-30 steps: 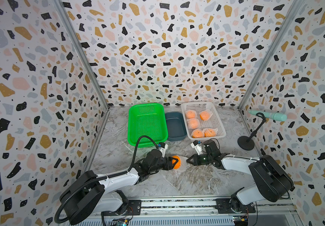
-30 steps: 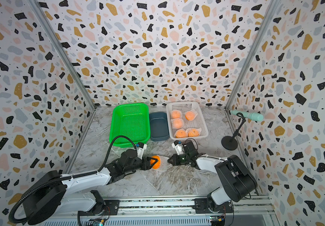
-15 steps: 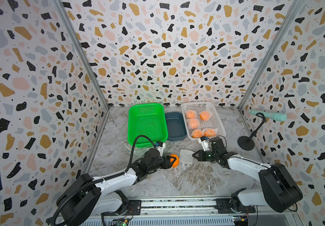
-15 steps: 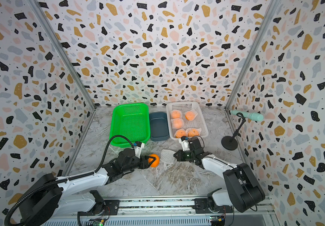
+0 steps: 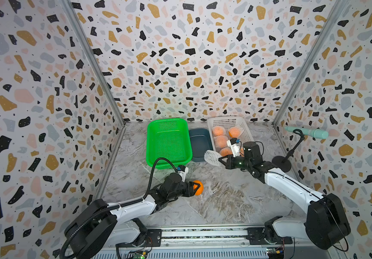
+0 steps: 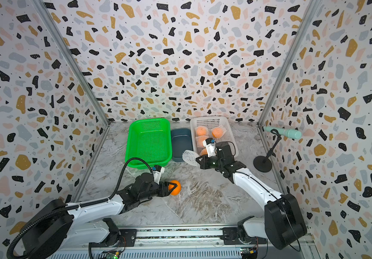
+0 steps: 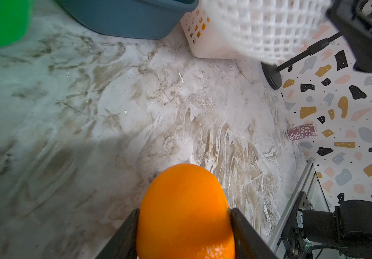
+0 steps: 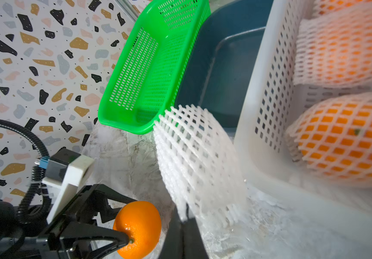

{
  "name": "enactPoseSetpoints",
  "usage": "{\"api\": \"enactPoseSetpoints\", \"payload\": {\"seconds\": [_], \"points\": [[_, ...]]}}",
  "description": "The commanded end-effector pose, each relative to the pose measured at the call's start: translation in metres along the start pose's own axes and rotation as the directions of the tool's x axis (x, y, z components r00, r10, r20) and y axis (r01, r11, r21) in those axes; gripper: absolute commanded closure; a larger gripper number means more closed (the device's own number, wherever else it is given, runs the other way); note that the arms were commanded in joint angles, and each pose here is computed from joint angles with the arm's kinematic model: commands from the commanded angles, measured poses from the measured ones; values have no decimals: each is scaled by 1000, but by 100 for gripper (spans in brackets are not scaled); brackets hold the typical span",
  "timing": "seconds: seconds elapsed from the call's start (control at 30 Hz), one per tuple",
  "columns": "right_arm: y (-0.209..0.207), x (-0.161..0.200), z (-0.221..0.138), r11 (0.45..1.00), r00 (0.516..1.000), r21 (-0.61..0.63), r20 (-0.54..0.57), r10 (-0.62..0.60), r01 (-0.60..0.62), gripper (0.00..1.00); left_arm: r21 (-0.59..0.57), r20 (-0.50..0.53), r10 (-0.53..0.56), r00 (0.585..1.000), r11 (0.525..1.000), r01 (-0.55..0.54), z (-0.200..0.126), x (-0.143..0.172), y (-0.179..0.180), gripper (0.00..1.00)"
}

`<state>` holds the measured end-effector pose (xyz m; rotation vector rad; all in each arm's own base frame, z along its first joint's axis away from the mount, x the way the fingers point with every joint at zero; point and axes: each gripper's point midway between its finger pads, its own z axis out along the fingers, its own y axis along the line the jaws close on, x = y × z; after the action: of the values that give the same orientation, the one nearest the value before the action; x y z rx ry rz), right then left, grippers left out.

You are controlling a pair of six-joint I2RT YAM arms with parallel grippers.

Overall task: Remove foam nets from oranges
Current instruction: Remove the foam net from the orange, then place the foam net into the storage box.

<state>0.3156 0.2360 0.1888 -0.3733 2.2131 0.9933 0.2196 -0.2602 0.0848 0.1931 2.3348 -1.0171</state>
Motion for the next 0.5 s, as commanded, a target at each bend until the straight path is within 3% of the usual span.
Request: {"api": "enactPoseSetpoints", "payload": {"seconds": [0.0, 0.23, 0.47], "points": [[11, -22, 5, 999, 999, -16, 19, -39, 40, 100, 39, 24, 15, 1000, 999, -16, 0, -6, -7, 42], [10, -72, 50, 997, 993, 33, 96, -67, 64, 100, 49, 21, 18, 1000, 999, -19, 3, -9, -11, 42], [-17, -88, 112, 992, 996, 113, 58, -69, 63, 100, 59, 32, 21, 999, 998, -23, 0, -13, -15, 42]]}}
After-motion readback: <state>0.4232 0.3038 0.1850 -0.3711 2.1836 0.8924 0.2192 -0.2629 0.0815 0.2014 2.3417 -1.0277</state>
